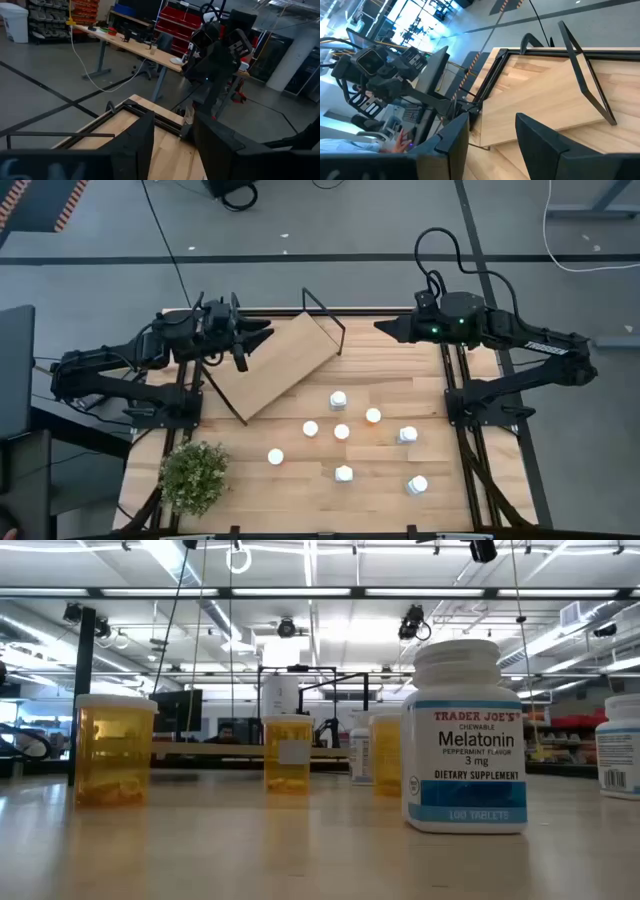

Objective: Pick and place medicine bottles onto shelf by color

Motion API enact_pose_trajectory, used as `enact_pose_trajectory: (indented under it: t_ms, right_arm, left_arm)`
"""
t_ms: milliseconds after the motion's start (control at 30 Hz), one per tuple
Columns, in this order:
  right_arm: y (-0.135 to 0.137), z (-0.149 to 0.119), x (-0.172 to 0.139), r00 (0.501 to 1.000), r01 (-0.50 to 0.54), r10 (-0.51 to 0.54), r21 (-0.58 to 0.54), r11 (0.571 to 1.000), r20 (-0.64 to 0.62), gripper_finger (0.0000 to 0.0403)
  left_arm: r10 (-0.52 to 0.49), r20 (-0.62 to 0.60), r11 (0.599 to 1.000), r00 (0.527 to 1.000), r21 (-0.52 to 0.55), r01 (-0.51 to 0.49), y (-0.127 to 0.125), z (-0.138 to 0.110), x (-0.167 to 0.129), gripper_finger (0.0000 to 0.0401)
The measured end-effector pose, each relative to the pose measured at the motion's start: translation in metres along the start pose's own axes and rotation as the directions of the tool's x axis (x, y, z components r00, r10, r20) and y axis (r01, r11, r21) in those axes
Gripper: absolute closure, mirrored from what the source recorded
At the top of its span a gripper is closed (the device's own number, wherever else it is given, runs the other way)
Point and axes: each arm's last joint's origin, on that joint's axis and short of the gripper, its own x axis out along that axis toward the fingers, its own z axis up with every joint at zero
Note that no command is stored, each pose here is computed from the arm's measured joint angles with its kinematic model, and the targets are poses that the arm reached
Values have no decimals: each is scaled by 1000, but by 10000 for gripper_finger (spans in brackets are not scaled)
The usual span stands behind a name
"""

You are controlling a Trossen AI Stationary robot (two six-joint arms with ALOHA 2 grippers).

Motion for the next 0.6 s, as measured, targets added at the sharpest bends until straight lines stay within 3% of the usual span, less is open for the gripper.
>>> enact_pose_trajectory:
  t_ms: [600]
  right_arm:
    - [0, 0, 0, 1000, 0, 0, -26, 1000, 0, 234]
  left_arm:
    - [0, 0, 1000, 1000, 0, 0, 0, 0, 0, 253]
